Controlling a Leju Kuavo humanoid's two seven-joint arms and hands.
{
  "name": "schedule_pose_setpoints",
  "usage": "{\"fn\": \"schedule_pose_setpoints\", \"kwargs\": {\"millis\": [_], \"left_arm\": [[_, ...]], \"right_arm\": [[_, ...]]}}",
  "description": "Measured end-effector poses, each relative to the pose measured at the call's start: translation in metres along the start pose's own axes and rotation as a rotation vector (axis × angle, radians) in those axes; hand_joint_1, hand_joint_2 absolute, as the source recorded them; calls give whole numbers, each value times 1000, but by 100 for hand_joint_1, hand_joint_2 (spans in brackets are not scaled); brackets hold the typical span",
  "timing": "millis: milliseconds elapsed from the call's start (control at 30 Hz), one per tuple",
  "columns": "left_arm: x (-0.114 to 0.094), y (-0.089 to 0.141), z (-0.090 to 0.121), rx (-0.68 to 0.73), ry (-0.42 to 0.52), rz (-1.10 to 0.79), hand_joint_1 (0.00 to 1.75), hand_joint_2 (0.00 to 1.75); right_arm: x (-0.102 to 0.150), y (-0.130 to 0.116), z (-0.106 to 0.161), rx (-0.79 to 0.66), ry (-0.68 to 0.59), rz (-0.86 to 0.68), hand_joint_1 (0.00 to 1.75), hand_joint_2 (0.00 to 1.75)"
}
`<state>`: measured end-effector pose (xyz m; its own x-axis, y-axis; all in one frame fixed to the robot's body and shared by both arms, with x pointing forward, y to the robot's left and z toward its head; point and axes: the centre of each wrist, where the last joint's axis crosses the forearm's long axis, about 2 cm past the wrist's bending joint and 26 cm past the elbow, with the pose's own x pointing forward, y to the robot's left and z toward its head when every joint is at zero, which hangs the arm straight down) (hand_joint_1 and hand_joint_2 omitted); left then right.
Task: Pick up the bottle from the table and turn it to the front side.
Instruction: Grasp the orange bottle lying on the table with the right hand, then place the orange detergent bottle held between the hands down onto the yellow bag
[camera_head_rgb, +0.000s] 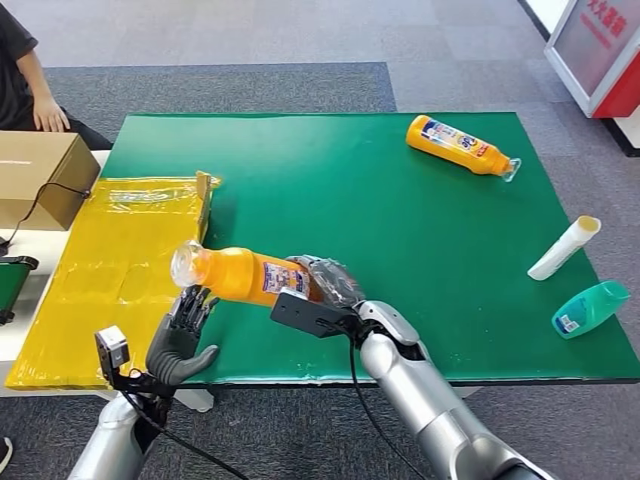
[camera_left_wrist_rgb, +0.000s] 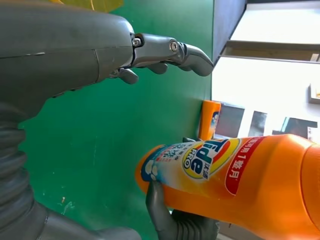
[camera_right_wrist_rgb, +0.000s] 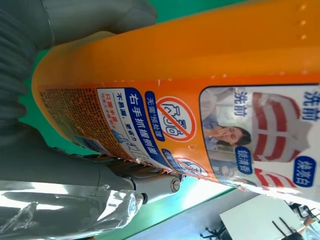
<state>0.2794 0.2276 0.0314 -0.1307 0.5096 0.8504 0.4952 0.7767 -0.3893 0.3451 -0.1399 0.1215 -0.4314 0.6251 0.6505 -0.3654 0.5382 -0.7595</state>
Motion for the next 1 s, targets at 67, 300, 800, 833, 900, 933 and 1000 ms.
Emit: {"fn": "schedule_pose_setpoints", "kwargs": {"millis": [67,300,800,833,900,933,1000], "left_arm": [[1,-2,-4,-34,2,7,0,175],[8,-7,-30,-140,1,-19,0,175],[15,-9,-39,-131,-4,-155,175,175],[17,-9,-40,-126,-1,-202,175,175],[21,-11,-43,-117,0,-311,175,175],[23,-12,-44,-114,-2,-359,175,175],[27,-14,-46,-106,-10,-441,175,175]], "right_arm": [[4,4,-1,3,-9,-3,175,175],[23,41,-6,58,-41,-7,175,175],[37,80,4,148,-54,-55,0,175],[37,81,5,148,-50,-57,0,175],[37,83,6,147,-41,-60,0,175],[37,83,7,147,-38,-61,0,175],[37,85,8,144,-33,-64,0,175]]}}
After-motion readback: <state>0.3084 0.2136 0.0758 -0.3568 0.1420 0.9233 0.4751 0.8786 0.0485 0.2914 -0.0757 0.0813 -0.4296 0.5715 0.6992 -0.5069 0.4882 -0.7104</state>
